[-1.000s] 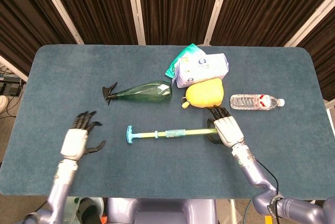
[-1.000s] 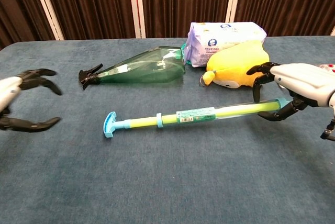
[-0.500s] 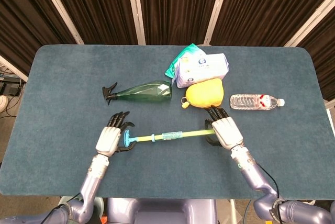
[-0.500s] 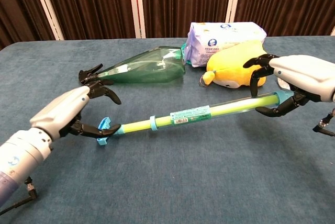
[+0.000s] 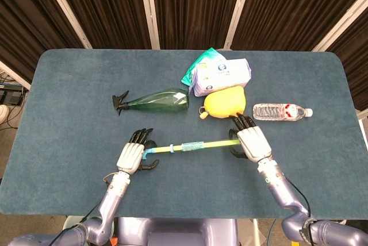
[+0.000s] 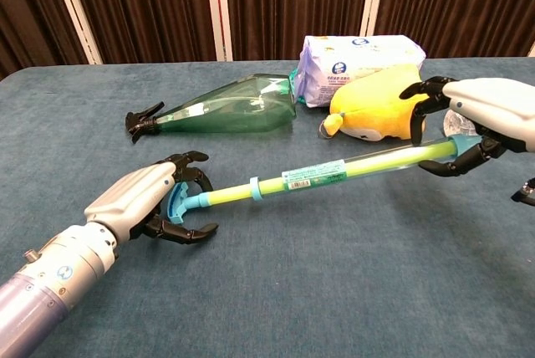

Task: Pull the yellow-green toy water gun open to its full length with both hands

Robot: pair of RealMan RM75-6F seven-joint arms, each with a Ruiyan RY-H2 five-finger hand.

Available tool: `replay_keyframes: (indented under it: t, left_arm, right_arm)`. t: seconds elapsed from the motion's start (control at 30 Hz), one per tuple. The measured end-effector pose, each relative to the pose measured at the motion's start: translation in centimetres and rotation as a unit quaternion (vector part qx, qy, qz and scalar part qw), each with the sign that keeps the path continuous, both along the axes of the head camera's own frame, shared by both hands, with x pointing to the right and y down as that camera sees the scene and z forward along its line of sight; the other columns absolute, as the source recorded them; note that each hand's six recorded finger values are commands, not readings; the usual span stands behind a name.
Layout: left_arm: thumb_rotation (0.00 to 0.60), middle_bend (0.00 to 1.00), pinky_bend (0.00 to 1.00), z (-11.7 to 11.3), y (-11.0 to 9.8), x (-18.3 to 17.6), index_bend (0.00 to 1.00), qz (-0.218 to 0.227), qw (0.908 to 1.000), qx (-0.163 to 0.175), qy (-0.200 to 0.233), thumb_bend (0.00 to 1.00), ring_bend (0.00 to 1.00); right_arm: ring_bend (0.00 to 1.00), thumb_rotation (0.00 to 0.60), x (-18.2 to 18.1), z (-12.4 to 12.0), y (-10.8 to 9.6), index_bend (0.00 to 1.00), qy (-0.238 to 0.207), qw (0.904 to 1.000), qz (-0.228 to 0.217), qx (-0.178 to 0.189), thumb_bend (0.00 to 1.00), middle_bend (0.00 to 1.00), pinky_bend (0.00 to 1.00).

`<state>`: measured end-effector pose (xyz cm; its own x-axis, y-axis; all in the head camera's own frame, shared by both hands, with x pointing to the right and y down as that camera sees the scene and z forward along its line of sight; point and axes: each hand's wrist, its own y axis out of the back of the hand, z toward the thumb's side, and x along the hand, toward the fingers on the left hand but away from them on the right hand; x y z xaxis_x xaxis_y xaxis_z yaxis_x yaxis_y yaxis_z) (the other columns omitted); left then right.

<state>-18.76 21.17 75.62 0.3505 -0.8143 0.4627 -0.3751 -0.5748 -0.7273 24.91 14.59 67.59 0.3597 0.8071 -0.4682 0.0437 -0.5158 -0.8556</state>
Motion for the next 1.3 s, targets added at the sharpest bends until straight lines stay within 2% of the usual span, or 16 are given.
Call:
replay_keyframes:
  t: [0.2, 0.4, 0.83, 1.3]
  left_arm:
    - [0.6, 0.11, 0.06, 0.1, 0.0, -0.3, 0.63, 0.0, 0.9999, 0.005, -0.011, 0.62, 0.0]
    - [0.6, 0.13, 0.06, -1.3, -0.6, -1.1, 0.66, -0.006, 0.9993, 0.037, -0.006, 0.76, 0.0]
    - [0.6, 0.14, 0.06, -4.4, -1.3, -2.5, 0.67, 0.004, 0.9965, 0.083, 0.004, 0.77, 0.0]
    - [0.6, 0.15, 0.06, -7.0, -0.4, -3.9, 0.67, 0.026, 0.9937, 0.108, 0.014, 0.77, 0.0]
  right_arm:
    - [0.05, 0.6, 0.6, -0.4, -0.4, 0.77, 0.0, 0.9999, 0.008, 0.011, 0.5, 0.17, 0.18]
    - [0.06, 0.6, 2.0, -0.8, -0.9, 0.8, 0.011, 0.9991, 0.024, 0.032, 0.51, 0.2, 0.19]
    - [0.09, 0.6, 4.6, -0.5, -0.6, 0.87, 0.032, 0.9979, 0.046, 0.033, 0.51, 0.25, 0.21]
    - [0.1, 0.6, 8.4, -0.6, -1.5, 0.88, 0.063, 0.9936, 0.083, 0.043, 0.51, 0.26, 0.21]
